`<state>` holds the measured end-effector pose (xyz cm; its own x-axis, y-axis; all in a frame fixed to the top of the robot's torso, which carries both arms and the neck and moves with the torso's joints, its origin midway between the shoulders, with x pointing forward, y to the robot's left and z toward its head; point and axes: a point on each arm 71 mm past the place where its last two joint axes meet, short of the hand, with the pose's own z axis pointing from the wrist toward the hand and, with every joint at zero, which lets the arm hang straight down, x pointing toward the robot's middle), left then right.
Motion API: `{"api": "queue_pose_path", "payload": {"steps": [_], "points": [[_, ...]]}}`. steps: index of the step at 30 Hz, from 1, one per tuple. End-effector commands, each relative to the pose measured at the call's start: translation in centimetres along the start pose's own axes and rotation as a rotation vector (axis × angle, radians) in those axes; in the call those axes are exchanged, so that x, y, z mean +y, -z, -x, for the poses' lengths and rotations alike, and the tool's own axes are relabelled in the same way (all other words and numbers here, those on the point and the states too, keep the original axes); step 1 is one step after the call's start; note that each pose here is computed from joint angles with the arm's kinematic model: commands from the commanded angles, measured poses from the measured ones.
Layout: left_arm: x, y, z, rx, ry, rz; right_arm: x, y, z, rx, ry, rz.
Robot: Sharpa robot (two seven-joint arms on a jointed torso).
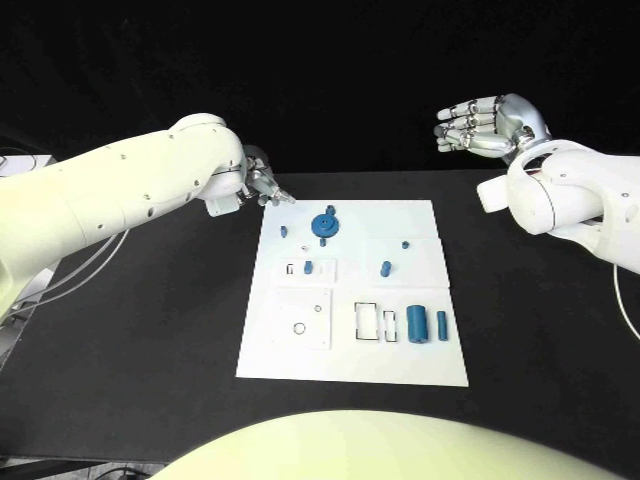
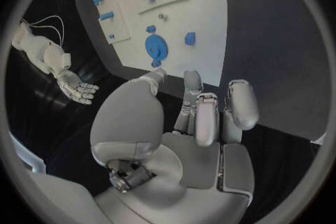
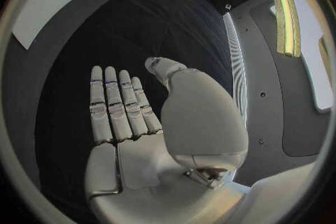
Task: Assemble the parts on the task board
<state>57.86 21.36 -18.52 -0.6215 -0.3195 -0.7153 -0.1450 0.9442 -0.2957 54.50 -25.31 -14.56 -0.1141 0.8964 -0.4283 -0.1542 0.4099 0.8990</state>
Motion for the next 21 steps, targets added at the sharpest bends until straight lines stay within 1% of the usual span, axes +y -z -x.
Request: {"api": "queue_pose_path", "payload": {"steps": [1, 10, 15, 21], "points": [[0.04, -0.46, -0.45, 0.042, -0.038, 0.009, 0.1, 0.0, -0.2, 0.017, -0.004, 0.010], [0.48, -1.40, -1.22, 0.089, -0.019, 0.031, 0.2, 0.0, -0.3, 0.018, -0.003, 0.008], [0.52, -1.71, -1.83, 0.116, -0.016, 0.032, 0.2, -0.1, -0.4, 0.020, 0.008, 0.012], [0.66, -1.88, -2.27, 0.140, -0.022, 0.036, 0.2, -0.1, -0.4, 0.021, 0.013, 0.014]]}}
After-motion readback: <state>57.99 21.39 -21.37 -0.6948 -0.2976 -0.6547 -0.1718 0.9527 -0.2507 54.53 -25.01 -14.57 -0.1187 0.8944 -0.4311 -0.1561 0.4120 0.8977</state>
